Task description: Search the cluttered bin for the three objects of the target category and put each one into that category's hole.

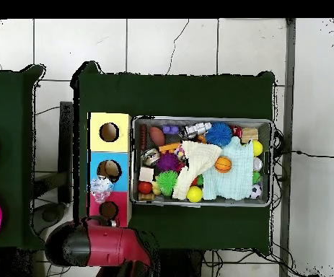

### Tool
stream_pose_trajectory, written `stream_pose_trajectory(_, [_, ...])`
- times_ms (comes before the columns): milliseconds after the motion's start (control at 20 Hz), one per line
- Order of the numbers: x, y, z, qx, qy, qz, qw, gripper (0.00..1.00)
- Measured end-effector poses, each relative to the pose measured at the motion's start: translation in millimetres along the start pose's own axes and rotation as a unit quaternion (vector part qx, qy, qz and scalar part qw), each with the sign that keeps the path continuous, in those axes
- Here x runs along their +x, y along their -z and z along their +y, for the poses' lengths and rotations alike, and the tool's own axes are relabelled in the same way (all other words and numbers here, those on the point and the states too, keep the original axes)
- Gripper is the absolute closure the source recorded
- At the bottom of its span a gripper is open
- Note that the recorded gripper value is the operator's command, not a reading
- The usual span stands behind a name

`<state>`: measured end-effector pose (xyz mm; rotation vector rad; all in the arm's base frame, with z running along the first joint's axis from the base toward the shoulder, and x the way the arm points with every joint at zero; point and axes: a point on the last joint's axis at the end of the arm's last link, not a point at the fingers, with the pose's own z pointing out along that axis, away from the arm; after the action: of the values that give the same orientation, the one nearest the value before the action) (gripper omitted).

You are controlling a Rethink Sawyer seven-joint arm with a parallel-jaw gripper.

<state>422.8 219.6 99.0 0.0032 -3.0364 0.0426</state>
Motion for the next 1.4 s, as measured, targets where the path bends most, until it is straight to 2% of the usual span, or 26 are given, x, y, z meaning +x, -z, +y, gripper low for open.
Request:
stream_pose_trajectory(200, [2.9,-1,8,-0.006,-0.006,0.004,1.0,1.0])
stream_pose_trajectory(550, [8.7,-6,42,-0.02,0.0,0.004,0.9998,1.0])
stream_pose_trajectory(950, [7.9,-6,44,-0.025,-0.01,0.003,0.9996,1.0])
stream_pose_trajectory(1400, [11.6,-6,46,-0.016,-0.003,-0.013,0.9998,1.0])
